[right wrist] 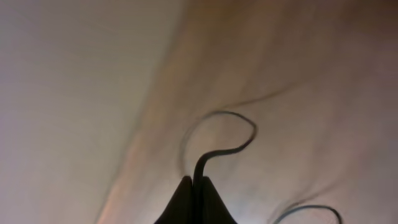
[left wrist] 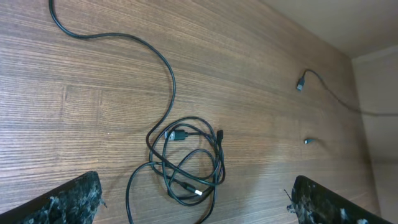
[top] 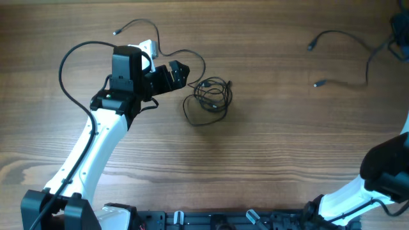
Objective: Untangle cables
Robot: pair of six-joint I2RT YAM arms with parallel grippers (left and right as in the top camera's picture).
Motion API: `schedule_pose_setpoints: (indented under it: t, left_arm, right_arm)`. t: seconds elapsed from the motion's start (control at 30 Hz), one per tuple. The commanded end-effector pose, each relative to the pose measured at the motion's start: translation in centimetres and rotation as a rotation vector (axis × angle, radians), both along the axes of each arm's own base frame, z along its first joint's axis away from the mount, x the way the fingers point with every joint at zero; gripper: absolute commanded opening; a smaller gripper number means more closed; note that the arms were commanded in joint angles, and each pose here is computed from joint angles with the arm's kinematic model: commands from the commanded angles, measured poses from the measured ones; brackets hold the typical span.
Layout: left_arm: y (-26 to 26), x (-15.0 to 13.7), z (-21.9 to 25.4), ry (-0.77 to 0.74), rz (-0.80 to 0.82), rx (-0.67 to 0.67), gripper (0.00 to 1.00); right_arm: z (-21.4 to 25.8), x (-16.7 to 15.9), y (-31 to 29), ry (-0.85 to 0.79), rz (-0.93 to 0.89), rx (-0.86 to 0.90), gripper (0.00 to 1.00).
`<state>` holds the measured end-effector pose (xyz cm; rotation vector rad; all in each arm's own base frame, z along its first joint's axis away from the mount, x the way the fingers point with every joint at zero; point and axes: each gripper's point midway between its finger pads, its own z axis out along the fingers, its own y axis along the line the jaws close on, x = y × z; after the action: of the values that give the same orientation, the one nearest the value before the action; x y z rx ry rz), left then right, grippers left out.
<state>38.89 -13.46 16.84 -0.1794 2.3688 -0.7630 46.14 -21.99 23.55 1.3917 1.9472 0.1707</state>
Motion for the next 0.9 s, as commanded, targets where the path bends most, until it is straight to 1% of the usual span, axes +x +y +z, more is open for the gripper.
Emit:
schedule_pose_setpoints:
  t: [0.0, 0.03, 0.13, 0.2, 0.23, 0.27, 0.37, 0.4, 0.43, 0.47, 0.5, 0.53, 0.63, 0.73, 0.8, 0.87]
  left_arm:
    - [-0.1, 0.1, 0.3, -0.007, -0.009, -0.006, 1.0]
    - [-0.1, 0.1, 0.3, -0.007, -0.009, -0.006, 1.0]
    - [-0.1, 0.1, 0.3, -0.007, -0.009, -0.006, 1.0]
    - [-0.1, 0.1, 0.3, -0.007, -0.009, -0.006, 1.0]
    - [-0.1, 0.1, 0.3, -0.007, -0.009, -0.006, 1.0]
    - [-0.1, 0.1, 0.3, -0.007, -0.009, -0.006, 1.0]
    - [-0.1, 0.1, 0.3, -0.007, -0.009, -0.006, 1.0]
    - [-0.1, 0.1, 0.3, -0.007, -0.009, -0.006, 1.0]
    - [-0.1, 0.1, 0.3, -0.007, -0.009, -0.006, 1.0]
    - [-0.1, 0.1, 0.3, -0.007, -0.009, -0.006, 1.0]
    - [-0.1, 0.1, 0.3, -0.007, -0.009, -0.006, 1.0]
    - [-0.1, 0.1, 0.3, -0.007, -0.009, -0.006, 1.0]
    - [-0.1, 0.1, 0.3, -0.007, -0.009, -0.006, 1.0]
    - [-0.1, 0.1, 0.3, -0.007, -0.009, -0.006, 1.0]
    - [-0.1, 0.1, 0.3, -0.007, -0.009, -0.006, 1.0]
    - [-0.1, 0.1, 0.3, -0.007, -0.009, -0.006, 1.0]
  right_arm:
    - [-5.4, -2.6, -0.2, 0.156, -0.063, 0.092, 0.04]
    - [-7.2, -4.6, -0.8, 0.247, -0.112, 0.064, 0.04]
    - [-10.9, -9.2, -2.7, 0.443, -0.232, -0.052, 0.05]
    - [-12.5, -11.1, -3.3, 0.508, -0.276, -0.077, 0.05]
    - [-12.9, -11.9, -3.5, 0.526, -0.305, -0.078, 0.07]
    - [-13.4, -12.9, -4.1, 0.551, -0.329, -0.083, 0.11]
    - [-13.9, -15.7, -5.5, 0.611, -0.38, -0.064, 0.13]
    - [-14.0, -16.4, -6.0, 0.621, -0.399, -0.053, 0.28]
    - [-14.0, -17.3, -6.6, 0.633, -0.412, -0.046, 0.75]
    - [-14.0, -17.7, -7.1, 0.64, -0.415, -0.044, 0.97]
    - [-14.1, -17.8, -7.2, 0.64, -0.41, -0.041, 1.0]
    - [-14.1, -17.8, -7.2, 0.637, -0.406, -0.036, 1.0]
    - [-14.8, -13.8, -5.2, 0.558, -0.037, 0.005, 1.0]
    - [-14.3, -11.4, -5.4, 0.496, 0.133, -0.069, 1.0]
    - [-13.8, -11.1, -6.5, 0.489, 0.104, -0.12, 1.0]
    - [-12.4, -12.1, -9.8, 0.545, -0.031, -0.264, 1.0]
